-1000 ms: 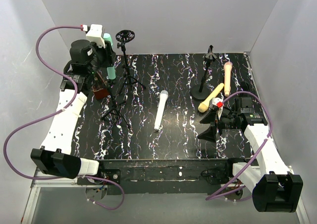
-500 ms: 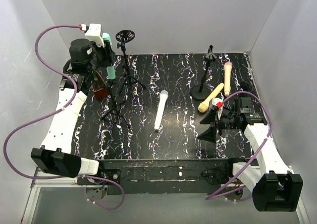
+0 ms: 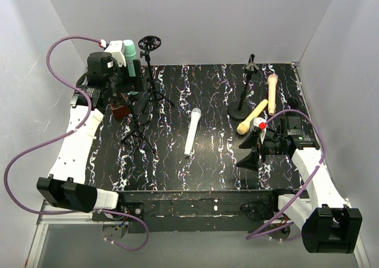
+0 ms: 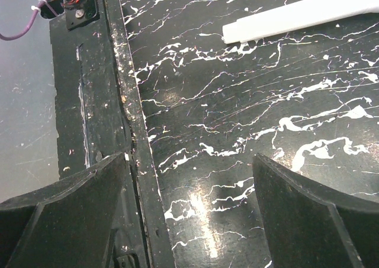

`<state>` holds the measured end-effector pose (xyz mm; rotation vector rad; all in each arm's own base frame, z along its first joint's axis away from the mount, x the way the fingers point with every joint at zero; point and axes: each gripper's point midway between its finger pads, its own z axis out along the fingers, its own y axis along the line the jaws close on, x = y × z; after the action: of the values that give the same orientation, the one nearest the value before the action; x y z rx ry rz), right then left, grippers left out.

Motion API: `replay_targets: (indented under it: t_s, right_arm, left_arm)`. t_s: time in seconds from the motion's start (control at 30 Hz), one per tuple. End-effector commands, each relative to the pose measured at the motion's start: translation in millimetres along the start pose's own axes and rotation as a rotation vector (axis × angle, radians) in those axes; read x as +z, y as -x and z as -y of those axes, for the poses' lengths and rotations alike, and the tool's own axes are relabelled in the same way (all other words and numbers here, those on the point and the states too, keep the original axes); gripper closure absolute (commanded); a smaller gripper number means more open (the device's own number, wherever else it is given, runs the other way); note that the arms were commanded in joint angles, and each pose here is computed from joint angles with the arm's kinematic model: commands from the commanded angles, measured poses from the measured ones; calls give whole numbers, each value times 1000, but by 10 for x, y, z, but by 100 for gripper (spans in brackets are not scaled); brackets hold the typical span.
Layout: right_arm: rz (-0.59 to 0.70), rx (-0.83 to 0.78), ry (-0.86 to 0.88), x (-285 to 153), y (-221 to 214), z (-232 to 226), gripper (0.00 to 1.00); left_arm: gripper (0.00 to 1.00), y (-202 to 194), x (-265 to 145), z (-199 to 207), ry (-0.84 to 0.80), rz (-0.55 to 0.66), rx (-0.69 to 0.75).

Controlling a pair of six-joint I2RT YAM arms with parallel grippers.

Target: Attach the microphones to the stand

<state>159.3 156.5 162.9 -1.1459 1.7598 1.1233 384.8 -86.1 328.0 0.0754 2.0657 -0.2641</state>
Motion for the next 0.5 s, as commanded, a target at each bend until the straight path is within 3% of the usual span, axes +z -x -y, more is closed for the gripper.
replay_targets:
  t_s: [0.0, 0.47]
  right_arm:
    - [22, -39, 1, -36, 137, -2, 5]
    - [21, -44, -6, -49, 128, -4, 5]
  left_arm:
    - [2, 157, -302, 61, -22, 74, -10]
    - [2, -6, -731, 98, -51, 134, 12]
